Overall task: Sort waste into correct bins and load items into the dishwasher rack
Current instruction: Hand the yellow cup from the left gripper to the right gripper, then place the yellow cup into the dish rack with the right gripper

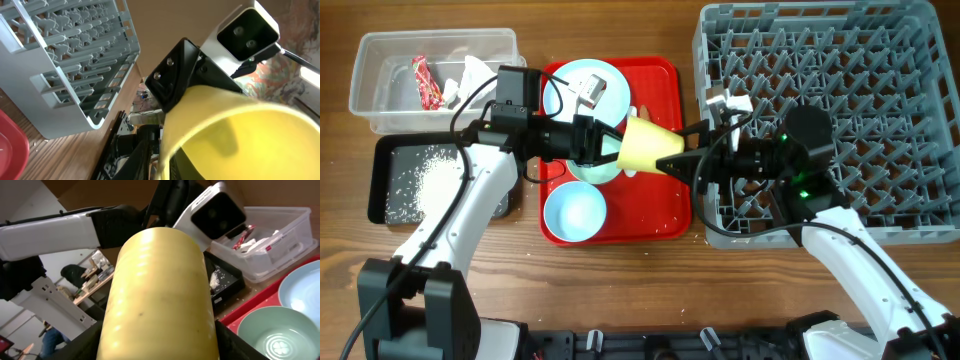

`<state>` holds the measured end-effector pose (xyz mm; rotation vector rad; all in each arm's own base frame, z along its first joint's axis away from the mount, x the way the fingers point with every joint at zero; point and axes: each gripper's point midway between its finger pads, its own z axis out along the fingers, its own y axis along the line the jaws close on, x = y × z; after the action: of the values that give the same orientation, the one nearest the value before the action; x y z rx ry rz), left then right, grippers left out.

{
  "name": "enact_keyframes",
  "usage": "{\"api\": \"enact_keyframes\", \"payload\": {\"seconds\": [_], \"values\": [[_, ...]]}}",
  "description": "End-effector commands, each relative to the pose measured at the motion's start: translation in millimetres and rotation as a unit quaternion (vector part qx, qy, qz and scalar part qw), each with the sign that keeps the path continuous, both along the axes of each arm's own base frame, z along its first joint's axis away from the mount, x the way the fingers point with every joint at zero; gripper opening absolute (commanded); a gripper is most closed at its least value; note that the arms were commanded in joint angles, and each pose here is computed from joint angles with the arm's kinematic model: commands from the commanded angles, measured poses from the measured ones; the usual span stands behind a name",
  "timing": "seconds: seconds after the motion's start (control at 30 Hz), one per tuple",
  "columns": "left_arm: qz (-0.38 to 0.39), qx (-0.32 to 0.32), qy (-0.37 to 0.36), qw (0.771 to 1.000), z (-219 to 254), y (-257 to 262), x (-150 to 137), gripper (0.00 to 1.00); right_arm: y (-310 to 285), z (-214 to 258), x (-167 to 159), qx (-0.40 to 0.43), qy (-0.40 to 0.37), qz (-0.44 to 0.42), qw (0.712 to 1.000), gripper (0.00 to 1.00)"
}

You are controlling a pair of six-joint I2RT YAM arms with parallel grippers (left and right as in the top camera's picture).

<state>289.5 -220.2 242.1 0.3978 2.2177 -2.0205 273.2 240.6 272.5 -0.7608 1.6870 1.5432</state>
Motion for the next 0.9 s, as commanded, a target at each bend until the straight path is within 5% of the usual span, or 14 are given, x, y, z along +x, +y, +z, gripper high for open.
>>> {"api": "enact_keyframes", "payload": {"seconds": [0.0,0.23,0.37,0.53,0.73,0.87], "values": [[0.0,-0.004,-0.019,1.0,8,0,0,0.15,-14,2,15,-0.001,-0.005,-0.025,1.0,0.39],[0.002,0.001,-0.02,1.0,7,0,1,0.15,-59,-19,50,-0.019,0.056,-0.124,0.991,0.39],[0.041,0.057,-0.028,0.997,-12,3,15,0.14,-77,-41,66,-0.039,0.118,-0.187,0.974,0.4],[0.173,0.276,-0.024,0.945,-83,42,53,0.11,-92,-56,70,-0.07,0.167,-0.254,0.95,0.41],[0.229,0.382,-0.025,0.895,-110,75,65,0.11,-120,-41,66,-0.154,0.185,-0.338,0.91,0.41],[0.238,0.401,-0.026,0.884,-114,82,66,0.11,-152,-35,54,-0.261,0.194,-0.394,0.859,0.4]]}}
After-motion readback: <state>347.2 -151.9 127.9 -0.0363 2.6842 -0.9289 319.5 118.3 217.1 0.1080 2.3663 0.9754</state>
